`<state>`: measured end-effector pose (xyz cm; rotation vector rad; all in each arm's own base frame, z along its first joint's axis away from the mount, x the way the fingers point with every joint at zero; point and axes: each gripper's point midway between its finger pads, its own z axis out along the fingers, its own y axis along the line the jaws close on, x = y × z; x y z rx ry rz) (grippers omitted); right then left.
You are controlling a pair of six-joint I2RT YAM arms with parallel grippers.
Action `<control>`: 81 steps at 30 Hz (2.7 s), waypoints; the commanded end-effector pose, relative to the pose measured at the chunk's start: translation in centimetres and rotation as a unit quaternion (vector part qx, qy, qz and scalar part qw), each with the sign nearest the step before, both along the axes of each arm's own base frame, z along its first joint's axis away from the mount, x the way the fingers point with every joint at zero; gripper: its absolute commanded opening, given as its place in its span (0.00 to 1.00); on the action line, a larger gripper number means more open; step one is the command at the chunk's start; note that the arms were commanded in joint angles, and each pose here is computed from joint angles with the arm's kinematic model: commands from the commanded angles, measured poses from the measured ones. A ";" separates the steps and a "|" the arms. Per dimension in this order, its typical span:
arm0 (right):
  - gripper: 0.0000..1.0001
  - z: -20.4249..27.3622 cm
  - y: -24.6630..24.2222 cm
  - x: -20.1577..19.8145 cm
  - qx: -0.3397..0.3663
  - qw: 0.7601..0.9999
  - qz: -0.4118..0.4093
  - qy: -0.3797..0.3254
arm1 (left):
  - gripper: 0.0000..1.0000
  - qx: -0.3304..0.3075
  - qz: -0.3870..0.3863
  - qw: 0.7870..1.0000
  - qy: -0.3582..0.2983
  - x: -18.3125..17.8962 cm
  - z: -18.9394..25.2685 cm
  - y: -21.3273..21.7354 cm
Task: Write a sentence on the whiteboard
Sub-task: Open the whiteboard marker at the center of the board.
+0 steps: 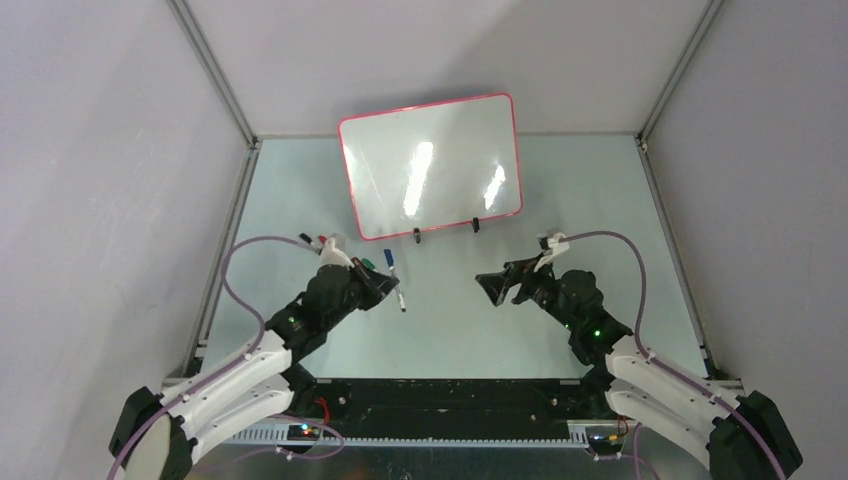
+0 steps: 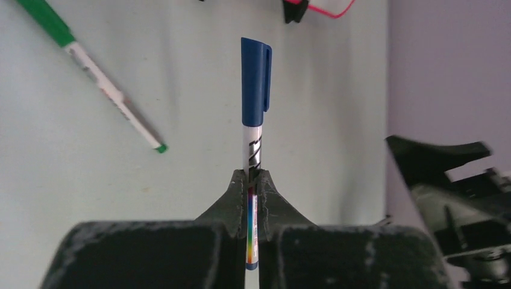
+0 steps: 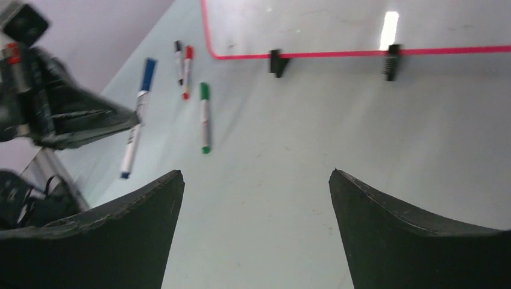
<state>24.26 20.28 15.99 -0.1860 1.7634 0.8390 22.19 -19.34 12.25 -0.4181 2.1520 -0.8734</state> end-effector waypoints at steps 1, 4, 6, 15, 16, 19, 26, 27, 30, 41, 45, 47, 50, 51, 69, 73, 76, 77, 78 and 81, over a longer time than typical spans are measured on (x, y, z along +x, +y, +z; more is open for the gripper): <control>0.94 4.4 3.3 -1.8 0.028 0.994 0.077 -0.076 | 0.00 -0.216 0.057 0.973 -0.057 1.7 5.8 -2.5; 0.91 4.9 4.3 -2.9 0.045 0.990 0.104 -0.080 | 0.00 -0.274 0.073 0.955 -0.087 2.2 7.7 -2.9; 0.89 5.3 5.0 -3.4 0.061 0.988 0.119 -0.074 | 0.00 -0.292 0.073 0.949 -0.096 2.3 8.6 -3.3; 0.77 5.4 7.5 -4.5 0.087 0.979 0.169 -0.070 | 0.00 -0.334 0.043 0.934 -0.120 1.9 12.3 -7.2; 0.75 5.4 7.6 -4.7 0.087 0.979 0.172 -0.069 | 0.00 -0.333 0.037 0.934 -0.128 2.0 12.6 -7.6; 0.73 5.4 7.7 -5.0 0.083 0.978 0.174 -0.075 | 0.00 -0.324 0.027 0.936 -0.136 1.8 12.7 -8.5; 0.71 5.9 7.5 -5.3 0.085 0.977 0.174 -0.084 | 0.00 -0.307 0.030 0.940 -0.149 1.8 12.6 -9.0; 0.71 6.0 7.4 -5.4 0.086 0.977 0.174 -0.086 | 0.00 -0.304 0.031 0.941 -0.147 1.9 12.3 -9.1; 0.70 6.2 7.2 -5.5 0.089 0.977 0.171 -0.090 | 0.00 -0.301 0.030 0.942 -0.145 1.9 12.0 -9.4; 0.44 6.0 7.1 -4.9 0.091 0.981 0.152 -0.082 | 0.00 -0.330 -0.011 0.935 -0.129 1.1 12.1 -13.3; 0.27 5.8 6.9 -4.6 0.087 0.982 0.144 -0.081 | 0.00 -0.339 -0.013 0.932 -0.129 1.0 12.1 -13.7; 0.21 5.8 6.7 -4.4 0.084 0.984 0.136 -0.082 | 0.00 -0.341 -0.014 0.931 -0.129 0.9 12.1 -13.7; 0.05 5.9 6.2 -4.1 0.082 0.986 0.122 -0.084 | 0.01 -0.340 -0.014 0.932 -0.128 0.9 12.0 -13.7; 0.00 5.8 6.1 -4.0 0.079 0.987 0.117 -0.083 | 0.01 -0.340 -0.014 0.932 -0.127 0.8 12.0 -13.6; 0.00 5.9 6.6 -5.5 0.056 0.978 0.171 -0.104 | 0.82 -0.135 0.061 0.979 -0.143 2.9 12.0 -5.4; 0.00 5.9 6.9 -6.1 0.048 0.974 0.195 -0.106 | 0.76 -0.100 0.011 0.987 -0.123 3.5 11.2 -5.5; 0.00 5.8 6.9 -6.3 0.047 0.973 0.202 -0.105 | 0.72 -0.080 -0.037 0.990 -0.114 3.2 10.9 -6.3; 0.00 5.8 7.0 -6.4 0.047 0.972 0.204 -0.105 | 0.72 -0.077 -0.052 0.989 -0.115 3.0 11.0 -6.6; 0.00 5.9 6.9 -6.3 0.047 0.972 0.204 -0.106 | 0.71 -0.073 -0.058 0.989 -0.112 3.0 10.7 -6.8; 0.00 5.7 7.0 -6.3 0.047 0.972 0.205 -0.103 | 0.69 -0.077 -0.085 0.987 -0.112 2.6 10.7 -7.6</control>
